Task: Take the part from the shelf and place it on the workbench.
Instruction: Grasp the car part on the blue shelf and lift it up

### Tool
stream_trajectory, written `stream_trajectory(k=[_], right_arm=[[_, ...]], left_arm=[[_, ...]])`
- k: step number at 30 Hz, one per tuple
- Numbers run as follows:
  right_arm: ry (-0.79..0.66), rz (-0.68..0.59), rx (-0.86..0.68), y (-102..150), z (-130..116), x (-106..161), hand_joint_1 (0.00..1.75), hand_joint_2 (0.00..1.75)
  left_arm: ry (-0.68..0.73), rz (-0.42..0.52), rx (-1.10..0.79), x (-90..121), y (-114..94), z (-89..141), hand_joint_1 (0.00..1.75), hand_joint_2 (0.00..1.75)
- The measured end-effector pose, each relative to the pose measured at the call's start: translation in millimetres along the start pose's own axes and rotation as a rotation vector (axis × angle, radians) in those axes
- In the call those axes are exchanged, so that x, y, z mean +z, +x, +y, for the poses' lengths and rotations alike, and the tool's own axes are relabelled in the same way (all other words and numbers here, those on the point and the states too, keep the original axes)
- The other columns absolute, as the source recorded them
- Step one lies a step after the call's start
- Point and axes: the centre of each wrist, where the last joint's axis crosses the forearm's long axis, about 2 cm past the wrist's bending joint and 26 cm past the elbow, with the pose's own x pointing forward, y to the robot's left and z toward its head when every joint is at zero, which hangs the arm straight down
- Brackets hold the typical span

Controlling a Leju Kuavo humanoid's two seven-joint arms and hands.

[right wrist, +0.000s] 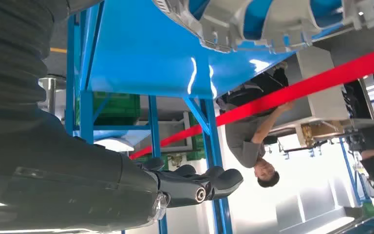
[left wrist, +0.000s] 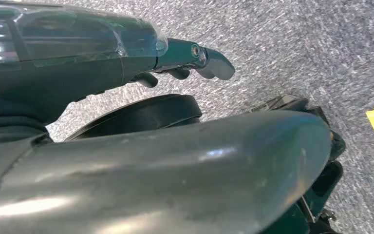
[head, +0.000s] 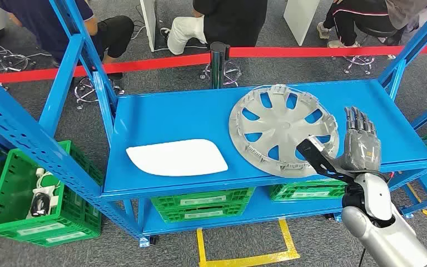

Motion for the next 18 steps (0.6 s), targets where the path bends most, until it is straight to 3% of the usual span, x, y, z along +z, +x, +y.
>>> stream_trajectory(k=[8, 18], right_arm=[[0.116, -0.017, 0.099, -9, 4, -13, 0.0, 1.75], [0.157, -0.023, 0.157, -16, 9, -20, 0.0, 1.75]], left_arm=[[0.005, -0.006, -0.021, -1, 3, 3, 0.0, 0.0], [0.008, -0.014, -0.032, -2, 6, 5, 0.0, 0.0]])
